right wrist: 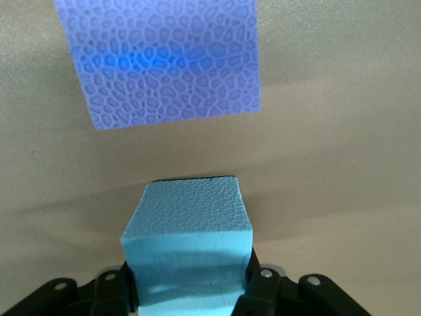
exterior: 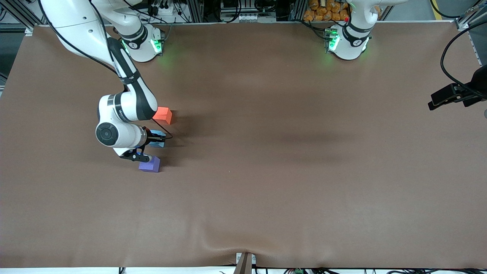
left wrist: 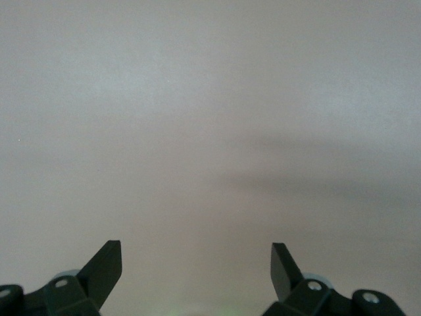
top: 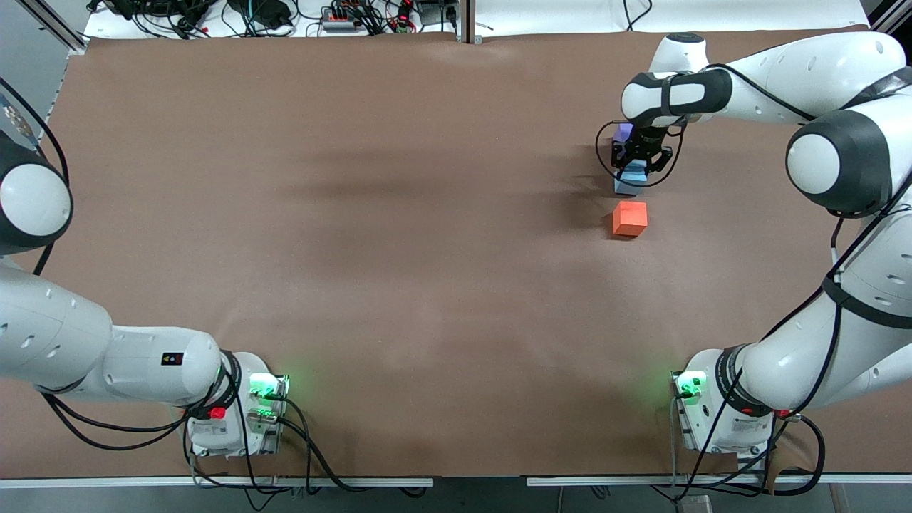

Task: Place blue block between orange and purple blocks
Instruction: 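Lower the blue cube onto the table and open the right gripper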

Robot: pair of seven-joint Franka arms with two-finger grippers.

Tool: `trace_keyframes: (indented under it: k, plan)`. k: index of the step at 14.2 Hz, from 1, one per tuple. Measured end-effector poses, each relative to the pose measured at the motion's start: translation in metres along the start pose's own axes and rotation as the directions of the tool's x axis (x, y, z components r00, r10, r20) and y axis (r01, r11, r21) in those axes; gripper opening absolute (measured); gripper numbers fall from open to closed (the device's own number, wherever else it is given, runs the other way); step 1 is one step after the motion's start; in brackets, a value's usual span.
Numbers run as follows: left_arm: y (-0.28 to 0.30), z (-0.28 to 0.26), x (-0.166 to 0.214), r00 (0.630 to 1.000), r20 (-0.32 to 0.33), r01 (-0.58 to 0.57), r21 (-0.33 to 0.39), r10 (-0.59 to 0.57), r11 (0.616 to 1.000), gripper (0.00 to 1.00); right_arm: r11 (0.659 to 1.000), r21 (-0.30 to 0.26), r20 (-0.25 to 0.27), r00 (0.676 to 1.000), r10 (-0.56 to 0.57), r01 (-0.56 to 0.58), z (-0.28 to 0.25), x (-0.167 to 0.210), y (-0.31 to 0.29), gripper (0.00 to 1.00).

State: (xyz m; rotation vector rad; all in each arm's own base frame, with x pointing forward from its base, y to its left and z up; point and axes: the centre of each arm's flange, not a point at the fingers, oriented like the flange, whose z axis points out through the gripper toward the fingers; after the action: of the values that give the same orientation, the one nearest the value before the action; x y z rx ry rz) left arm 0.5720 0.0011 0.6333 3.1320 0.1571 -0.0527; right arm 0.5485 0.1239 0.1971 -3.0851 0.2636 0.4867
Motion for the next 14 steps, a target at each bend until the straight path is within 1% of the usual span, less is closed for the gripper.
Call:
trace_keyframes:
  k: [8, 9, 11, 12, 13, 14]
  plan:
    - [-0.0021, 0.0034, 0.0003, 1.000, 0.007, 0.003, 0.001, -0.003, 1.000, 1.00, 1.000, 0.000, 0.000, 1.000, -0.031, 0.031, 0.0000, 0.0000, -0.0001, 0.59]
    - [-0.0021, 0.0035, 0.0002, 1.000, 0.007, 0.003, 0.001, -0.003, 1.000, 1.00, 0.999, 0.000, 0.000, 0.999, -0.032, 0.032, 0.0000, 0.0000, -0.0001, 0.65]
    - [-0.0021, 0.0035, 0.0003, 1.000, 0.008, 0.003, 0.001, -0.003, 1.000, 1.00, 0.999, 0.000, 0.000, 0.999, -0.034, 0.034, 0.0000, 0.0000, -0.0001, 0.83]
    - [-0.0021, 0.0035, 0.0002, 1.000, 0.008, 0.003, 0.001, -0.003, 1.000, 1.00, 0.999, 0.000, 0.000, 0.999, -0.035, 0.035, 0.0000, 0.0000, 0.0001, 0.93]
    - [-0.0021, 0.0035, 0.0002, 1.000, 0.007, 0.002, 0.001, -0.002, 1.000, 1.00, 0.999, 0.000, -0.001, 0.999, -0.036, 0.036, -0.0003, 0.0002, 0.0003, 1.00]
    - [-0.0019, 0.0034, 0.0002, 1.000, 0.007, 0.002, 0.000, -0.002, 1.000, 1.00, 0.999, 0.001, -0.002, 0.999, -0.037, 0.037, -0.0011, 0.0005, 0.0003, 1.00]
